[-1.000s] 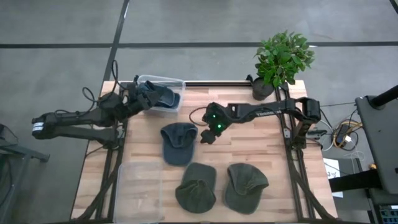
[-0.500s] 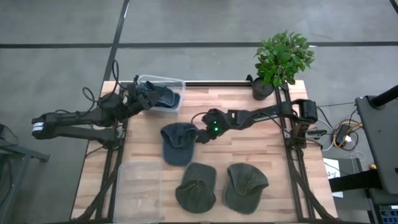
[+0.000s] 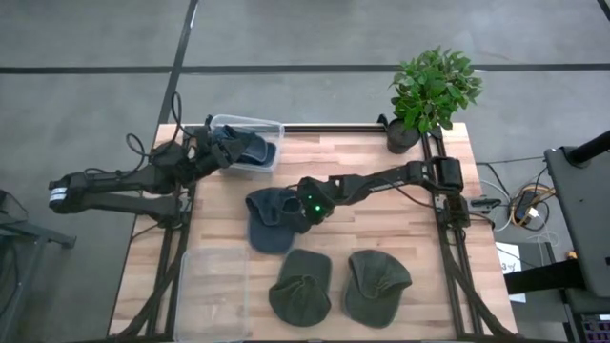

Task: Pick & Place hat
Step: Put the blue cap into the top transparent bin

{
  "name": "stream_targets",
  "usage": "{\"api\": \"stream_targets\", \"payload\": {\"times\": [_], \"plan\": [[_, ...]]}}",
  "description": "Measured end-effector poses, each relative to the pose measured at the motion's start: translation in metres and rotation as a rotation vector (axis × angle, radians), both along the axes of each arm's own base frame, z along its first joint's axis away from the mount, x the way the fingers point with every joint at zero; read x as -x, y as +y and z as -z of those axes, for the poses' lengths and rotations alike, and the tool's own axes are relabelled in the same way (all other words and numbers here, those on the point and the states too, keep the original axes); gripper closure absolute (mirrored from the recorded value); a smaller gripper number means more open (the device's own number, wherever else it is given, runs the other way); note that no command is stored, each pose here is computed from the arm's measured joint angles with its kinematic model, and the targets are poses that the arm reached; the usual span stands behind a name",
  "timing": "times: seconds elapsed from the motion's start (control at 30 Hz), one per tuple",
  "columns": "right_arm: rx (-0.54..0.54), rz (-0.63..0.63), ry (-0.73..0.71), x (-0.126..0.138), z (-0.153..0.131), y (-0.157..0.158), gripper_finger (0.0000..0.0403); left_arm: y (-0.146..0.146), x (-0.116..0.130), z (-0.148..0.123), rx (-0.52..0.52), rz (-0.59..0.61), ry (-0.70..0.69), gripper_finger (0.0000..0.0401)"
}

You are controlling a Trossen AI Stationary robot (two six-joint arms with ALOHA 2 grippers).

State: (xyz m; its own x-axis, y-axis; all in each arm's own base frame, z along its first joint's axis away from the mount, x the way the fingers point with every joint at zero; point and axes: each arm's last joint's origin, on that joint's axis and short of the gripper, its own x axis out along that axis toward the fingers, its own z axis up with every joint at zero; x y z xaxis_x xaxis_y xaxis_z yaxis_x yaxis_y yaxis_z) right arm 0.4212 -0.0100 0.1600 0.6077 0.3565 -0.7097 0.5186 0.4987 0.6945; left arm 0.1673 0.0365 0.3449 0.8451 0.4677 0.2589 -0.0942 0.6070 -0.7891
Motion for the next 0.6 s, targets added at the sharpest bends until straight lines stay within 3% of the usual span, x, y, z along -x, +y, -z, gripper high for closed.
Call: {"api": "stream_targets", "payload": {"times": [0.27,0.6], "plan": [[0.091,0.04,-0.036,-0.004,-0.005,-0.004,0.0184,0.0,0.0,0.0,0.0,0.0,0.0,0.0229],[0.059,0.022,0.004,-0.005,0.012,0.0,0.0199,0.0,0.0,0.0,0.006,0.001,-0.003,0.0229]]}}
